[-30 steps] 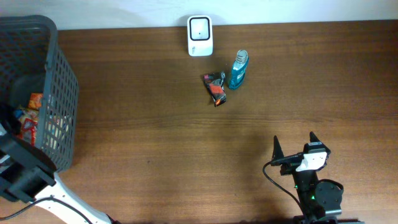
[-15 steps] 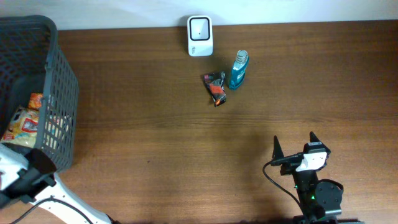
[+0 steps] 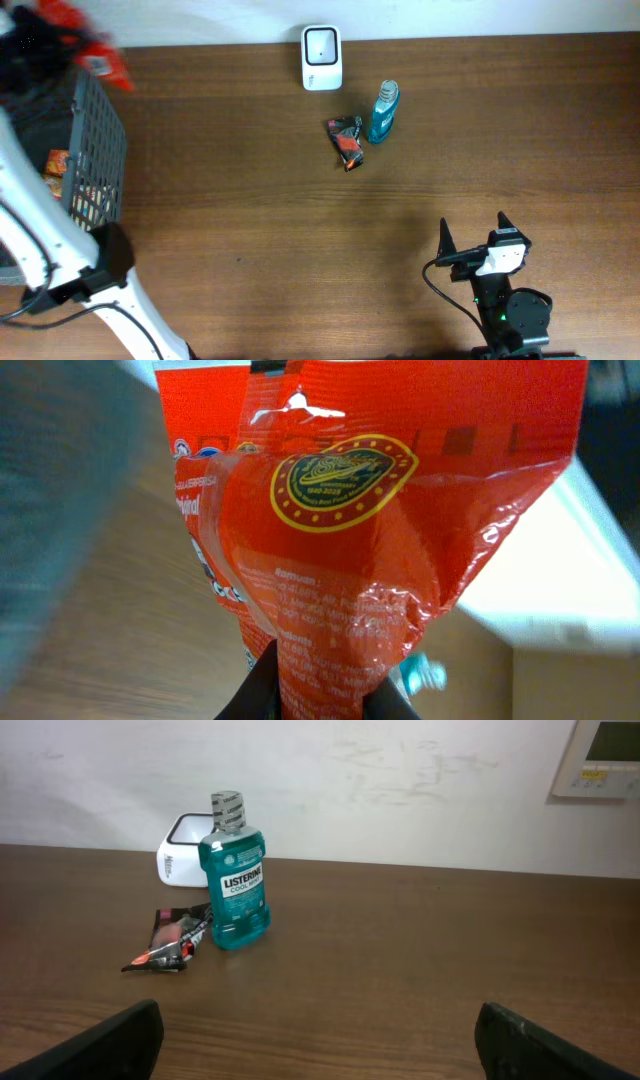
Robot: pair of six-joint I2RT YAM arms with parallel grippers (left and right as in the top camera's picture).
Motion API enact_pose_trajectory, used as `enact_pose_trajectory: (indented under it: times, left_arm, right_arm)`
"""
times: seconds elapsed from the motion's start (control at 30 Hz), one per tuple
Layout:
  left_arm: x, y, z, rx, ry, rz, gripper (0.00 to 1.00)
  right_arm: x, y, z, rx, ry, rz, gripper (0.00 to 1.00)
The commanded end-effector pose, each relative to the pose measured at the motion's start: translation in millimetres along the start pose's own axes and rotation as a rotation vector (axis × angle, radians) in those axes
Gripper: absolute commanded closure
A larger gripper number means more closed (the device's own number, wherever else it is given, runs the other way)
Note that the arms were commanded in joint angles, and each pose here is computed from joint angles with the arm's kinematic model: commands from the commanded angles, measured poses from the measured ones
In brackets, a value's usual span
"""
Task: Scan the item barcode
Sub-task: 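Carry the red snack bag with the left gripper toward the scanner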
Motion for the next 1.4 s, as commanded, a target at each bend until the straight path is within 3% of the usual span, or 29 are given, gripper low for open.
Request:
enact_pose_trajectory:
  times: [0.0,0.1,0.2,0.37,0.57,0.63,0.7,1.03,1.07,1.1,1.23,1.37]
  left_arm:
    - [-8,-18,-45,-0.202,-0.047,0.026,1.0]
    - [-28,-36,-70,-0.355,-0.021,0.077,1.0]
    - [-51,-56,-86,-0.403,0.012,0.154,1.0]
    - [-117,-116,-94,-0.496,0.171,0.412,1.0]
    - [-195,-205,-93,-0.574,0.198,0.682,1.0]
    - [-217,-229,-92,-0.603,0.19,0.706,1.0]
    - [-241,-250,-91,-0.628,0.171,0.702,0.94]
    - [-287,-281,-74,-0.605,0.157,0.63,0.82]
    - [-287,-283,-72,-0.6,0.162,0.637,0.78]
    - [-287,-285,-70,-0.599,0.165,0.644,0.52]
    - [-287,-285,-70,-0.598,0.162,0.646,0.03]
    - [-279,-273,-78,-0.598,0.153,0.621,0.02]
  right_arm:
    - [0,-3,-2,0.002,-0.012,0.003,0.02]
    - [0,-3,-2,0.002,-0.012,0.003,0.02]
    - [0,-3,-2,0.002,-0.012,0.003,0.02]
    - [0,-3,-2,0.002,-0.012,0.003,0.02]
    - [0,-3,-2,0.002,-0.012,0.003,0.02]
    - [0,-3,-2,0.002,-0.012,0.003,0.02]
    - [0,-3,-2,0.002,-0.012,0.003,0.02]
    - [0,-3,-2,0.002,-0.012,0.003,0.02]
    - [0,-3,-2,0.002,-0.012,0.003,0.02]
    - [0,-3,-2,0.002,-0.012,0.003,0.02]
    - [0,-3,-2,0.002,-0.012,0.003,0.02]
    - [0,-3,-2,0.002,-0.012,0.003,0.02]
Point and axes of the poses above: each gripper's point midway between its finger pads, its own x axis back along the fingers, its own z axis along the line the jaws close on, y = z × x, the point moved 6 cm from there along x, back along the fingers, and after that the axes turned 10 degrees about -x, right-handed, at the moved point
